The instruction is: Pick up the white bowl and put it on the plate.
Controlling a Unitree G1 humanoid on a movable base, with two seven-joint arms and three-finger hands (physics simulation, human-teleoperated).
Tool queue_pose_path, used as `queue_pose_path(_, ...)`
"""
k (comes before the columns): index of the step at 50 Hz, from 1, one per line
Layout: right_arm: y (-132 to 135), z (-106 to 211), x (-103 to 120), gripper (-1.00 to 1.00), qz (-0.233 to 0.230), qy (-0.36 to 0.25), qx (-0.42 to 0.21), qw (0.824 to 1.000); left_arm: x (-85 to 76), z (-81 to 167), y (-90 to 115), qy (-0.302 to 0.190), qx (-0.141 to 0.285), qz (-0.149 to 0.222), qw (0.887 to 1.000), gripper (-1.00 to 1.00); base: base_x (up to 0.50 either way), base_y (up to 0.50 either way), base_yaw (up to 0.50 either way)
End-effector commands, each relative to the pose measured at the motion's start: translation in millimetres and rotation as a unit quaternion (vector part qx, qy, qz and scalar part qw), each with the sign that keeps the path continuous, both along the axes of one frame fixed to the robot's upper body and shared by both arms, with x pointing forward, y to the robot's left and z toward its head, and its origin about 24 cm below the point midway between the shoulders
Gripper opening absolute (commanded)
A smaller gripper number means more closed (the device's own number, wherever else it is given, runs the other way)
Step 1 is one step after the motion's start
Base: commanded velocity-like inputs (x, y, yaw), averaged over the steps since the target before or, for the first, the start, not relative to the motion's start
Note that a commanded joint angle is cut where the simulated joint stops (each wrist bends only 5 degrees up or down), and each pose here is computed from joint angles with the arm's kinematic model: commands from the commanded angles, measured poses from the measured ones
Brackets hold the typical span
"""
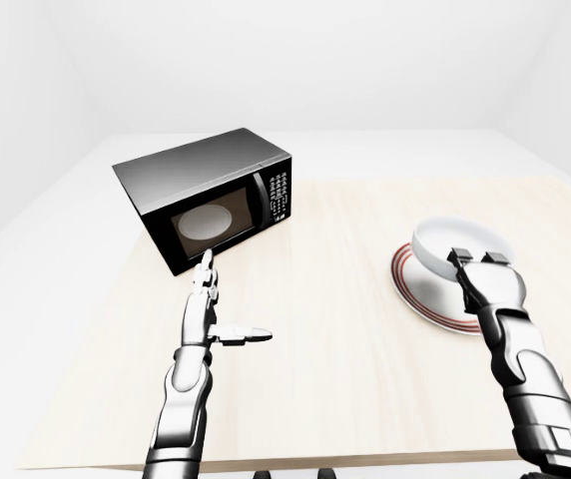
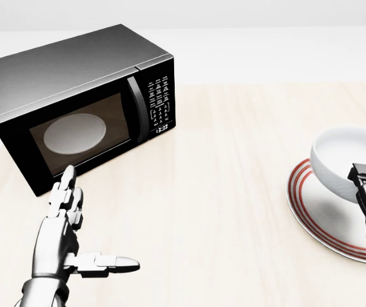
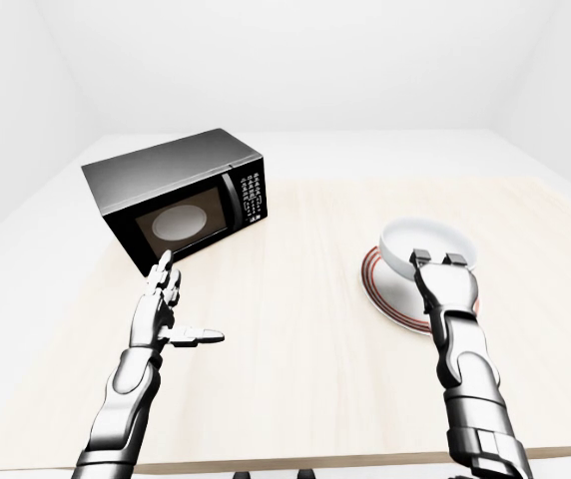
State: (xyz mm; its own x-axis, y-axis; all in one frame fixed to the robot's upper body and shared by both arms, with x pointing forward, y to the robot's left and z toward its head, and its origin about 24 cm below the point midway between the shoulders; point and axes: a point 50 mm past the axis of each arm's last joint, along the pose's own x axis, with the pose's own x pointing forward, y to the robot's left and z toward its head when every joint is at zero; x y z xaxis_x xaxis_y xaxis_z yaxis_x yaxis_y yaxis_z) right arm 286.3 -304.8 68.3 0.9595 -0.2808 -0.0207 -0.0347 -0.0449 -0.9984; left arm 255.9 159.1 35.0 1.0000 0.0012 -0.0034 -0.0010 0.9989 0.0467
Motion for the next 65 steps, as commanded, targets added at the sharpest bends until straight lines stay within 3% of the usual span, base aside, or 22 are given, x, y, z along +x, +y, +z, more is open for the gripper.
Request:
queue_pose_path(1,-5,-4,1,-1.00,-0.008,-0.008,-0.005,1.000,-0.1,0,0,0.000,0.000,0.000,1.000,1.00,0.00,0.00,0.00)
queue_pose_path(42,-12,-21,-1,-1.00,-0.022,0.011,0.000,1.000,0.2,0,0,0.000,0.001,0.000,1.000,1.00,0.00,0.00,0.00)
queue_pose_path(44,-12,-21,-1,-0.89,-0.022,0.012,0.001,1.000,0.4,0,0,0.000,0.001,0.000,1.000,1.00,0.00,0.00,0.00)
queue_pose_path(46,-12,-21,-1,0.29,-0.022,0.011,0.001,1.000,0.1,0,0,0.000,0.001,0.000,1.000,1.00,0.00,0.00,0.00)
queue_pose_path(47,-12,-20,-1,1.00,-0.022,0.011,0.001,1.000,0.0,1,0,0.000,0.000,0.000,1.000,1.00,0.00,0.00,0.00)
queue_pose_path(57,-5,3,-2,1.00,-0.015,-0.007,0.005,1.000,0.2,1,0,0.000,0.000,0.000,1.000,1.00,0.00,0.00,0.00)
queue_pose_path(65,11,43,-5,1.00,0.007,-0.043,0.004,0.999,0.2,1,0,-0.001,0.000,0.000,1.000,1.00,0.00,0.00,0.00)
